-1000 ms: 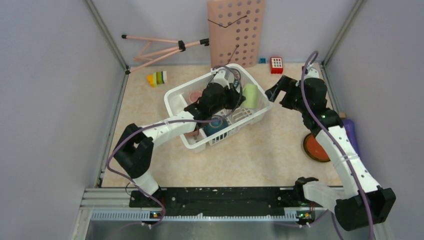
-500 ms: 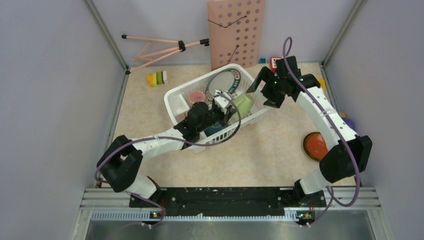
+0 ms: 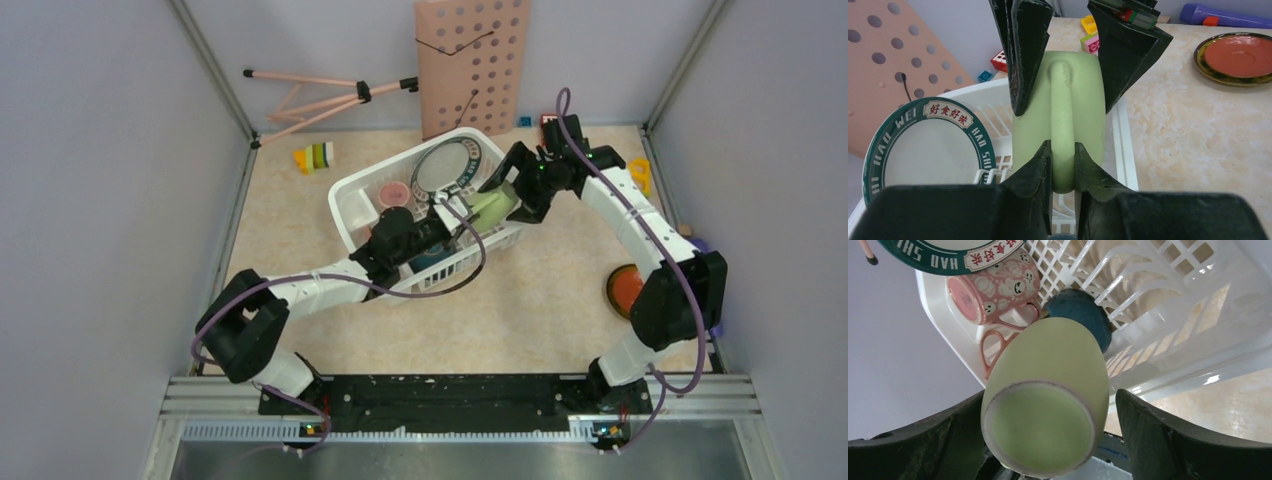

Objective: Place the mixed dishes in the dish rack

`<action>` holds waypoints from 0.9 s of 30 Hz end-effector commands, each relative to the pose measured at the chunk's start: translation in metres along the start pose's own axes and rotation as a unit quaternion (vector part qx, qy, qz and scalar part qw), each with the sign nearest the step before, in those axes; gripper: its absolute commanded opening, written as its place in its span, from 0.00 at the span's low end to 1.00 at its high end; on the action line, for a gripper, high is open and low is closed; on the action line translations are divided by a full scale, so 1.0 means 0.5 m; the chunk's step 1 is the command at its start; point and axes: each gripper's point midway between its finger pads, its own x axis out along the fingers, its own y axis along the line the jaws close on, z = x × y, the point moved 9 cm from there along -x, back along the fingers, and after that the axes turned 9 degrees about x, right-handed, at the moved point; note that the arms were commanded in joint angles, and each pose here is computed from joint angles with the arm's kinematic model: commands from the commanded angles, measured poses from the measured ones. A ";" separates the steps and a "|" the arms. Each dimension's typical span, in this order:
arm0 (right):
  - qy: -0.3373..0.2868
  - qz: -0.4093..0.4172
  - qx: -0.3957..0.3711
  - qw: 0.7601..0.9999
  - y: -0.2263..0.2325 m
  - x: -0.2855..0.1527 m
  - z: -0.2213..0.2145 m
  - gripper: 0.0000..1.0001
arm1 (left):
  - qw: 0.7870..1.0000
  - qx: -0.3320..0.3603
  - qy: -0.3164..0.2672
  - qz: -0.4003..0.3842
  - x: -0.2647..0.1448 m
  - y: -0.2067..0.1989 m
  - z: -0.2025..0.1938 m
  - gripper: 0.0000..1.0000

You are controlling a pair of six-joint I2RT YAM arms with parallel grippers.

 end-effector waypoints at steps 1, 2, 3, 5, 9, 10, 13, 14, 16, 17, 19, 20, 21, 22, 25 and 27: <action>0.026 0.035 0.015 0.999 0.017 0.012 -0.001 0.78 | 0.992 0.047 -0.114 0.040 0.004 0.032 0.083 0.00; 0.031 0.046 0.015 0.998 0.020 0.015 -0.002 0.64 | 0.991 0.047 -0.114 0.041 0.003 0.031 0.082 0.00; 0.032 0.053 0.017 0.998 0.022 0.015 -0.002 0.51 | 0.991 0.048 -0.114 0.043 0.003 0.033 0.081 0.00; 0.032 0.068 0.019 0.997 0.025 0.018 -0.001 0.25 | 0.992 0.045 -0.110 0.050 0.000 0.033 0.077 0.00; -0.004 0.069 0.018 0.997 0.031 0.015 0.008 0.05 | 0.990 0.014 -0.116 0.084 -0.014 0.037 0.078 0.05; -0.012 0.070 0.018 0.997 0.032 0.015 0.010 0.03 | 0.989 0.000 -0.113 0.093 -0.017 0.038 0.077 0.16; -0.036 0.073 0.015 0.997 0.043 0.018 0.009 0.00 | 0.989 -0.027 -0.090 0.112 -0.030 0.039 0.068 0.30; -0.041 0.072 0.012 0.997 0.047 0.021 0.007 0.00 | 0.989 -0.029 -0.083 0.120 -0.037 0.040 0.064 0.32; -0.050 0.068 0.010 0.996 0.054 0.029 0.003 0.00 | 0.987 -0.034 -0.074 0.135 -0.050 0.040 0.058 0.45; -0.055 0.069 0.009 0.996 0.058 0.033 0.001 0.00 | 0.985 -0.042 -0.066 0.156 -0.057 0.045 0.055 0.55; -0.067 0.071 0.004 0.995 0.070 0.043 -0.003 0.00 | 0.980 -0.064 -0.039 0.184 -0.068 0.052 0.052 0.79; -0.078 0.071 -0.001 0.994 0.079 0.046 -0.005 0.00 | 0.976 -0.080 -0.024 0.203 -0.074 0.059 0.056 0.87; -0.086 0.067 -0.005 0.994 0.085 0.052 -0.006 0.00 | 0.972 -0.094 -0.008 0.213 -0.080 0.063 0.059 0.90; -0.094 0.066 -0.008 0.993 0.093 0.058 -0.007 0.00 | 0.970 -0.102 0.004 0.219 -0.089 0.065 0.065 0.91; -0.112 0.060 -0.022 0.992 0.115 0.082 -0.011 0.00 | 0.968 -0.118 0.024 0.220 -0.119 0.065 0.082 0.92; -0.133 0.055 -0.040 0.989 0.131 0.097 -0.017 0.00 | 0.955 -0.160 0.037 0.246 -0.140 0.071 0.102 0.91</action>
